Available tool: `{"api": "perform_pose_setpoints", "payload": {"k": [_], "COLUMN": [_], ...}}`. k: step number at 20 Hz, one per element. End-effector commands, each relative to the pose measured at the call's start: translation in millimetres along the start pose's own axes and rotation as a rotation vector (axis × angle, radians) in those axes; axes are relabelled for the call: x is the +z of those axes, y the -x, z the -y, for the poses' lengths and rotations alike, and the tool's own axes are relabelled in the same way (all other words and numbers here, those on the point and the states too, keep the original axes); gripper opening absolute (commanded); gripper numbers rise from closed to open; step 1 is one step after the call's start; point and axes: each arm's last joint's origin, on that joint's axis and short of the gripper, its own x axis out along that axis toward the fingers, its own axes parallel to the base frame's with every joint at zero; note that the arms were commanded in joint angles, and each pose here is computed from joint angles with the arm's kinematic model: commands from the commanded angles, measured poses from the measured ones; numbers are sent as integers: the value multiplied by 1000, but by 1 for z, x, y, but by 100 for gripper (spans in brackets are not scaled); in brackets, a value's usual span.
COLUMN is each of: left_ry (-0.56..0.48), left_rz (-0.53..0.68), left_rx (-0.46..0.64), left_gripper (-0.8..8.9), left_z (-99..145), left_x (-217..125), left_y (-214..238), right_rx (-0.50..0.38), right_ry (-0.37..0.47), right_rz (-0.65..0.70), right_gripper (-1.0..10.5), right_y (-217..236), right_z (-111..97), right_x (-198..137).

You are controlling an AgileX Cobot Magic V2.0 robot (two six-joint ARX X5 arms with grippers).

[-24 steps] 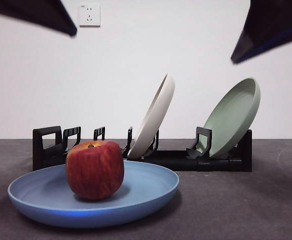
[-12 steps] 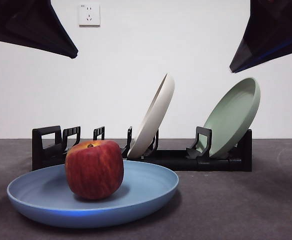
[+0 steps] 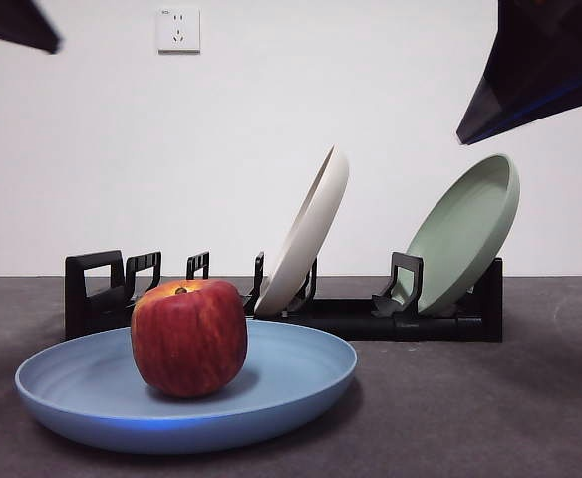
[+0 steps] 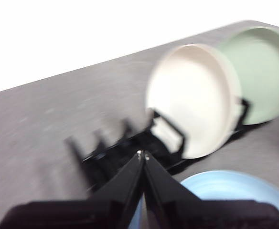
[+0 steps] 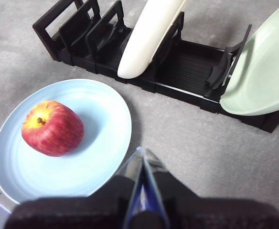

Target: Take the blue plate from the plate rack,put the plate on the table,take the apple from the table,put the apple in the plate

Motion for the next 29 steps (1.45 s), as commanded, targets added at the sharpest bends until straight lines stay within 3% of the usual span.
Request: {"api": "perform_pose_setpoints", "payload": {"k": [1,7,12,17,21,29], "left_ry": [16,64,115,119,150,176], "left_rz": [5,146,142,135,49,62], "left_rx": [42,254,360,381,374,353], "left_gripper": [-3,-3,-3,-3,-3,-3], "left_z": [-12,-31,-39,-39,-37,-37], "left_x": [-22,-83,-116,-133,-143,-143], "left_y": [7,22,24,23,23,23], "right_rx": [2,2,2,2,2,2], "right_ry": [-10,-10,-10,-10,-10,-10], "right_rz": [1,1,1,1,1,1], "right_gripper": [-15,-15,-15,-15,-15,-15], "right_y": [0,0,0,0,0,0], "right_z": [0,0,0,0,0,0], "right_x": [-1,-1,-1,-1,-1,-1]}}
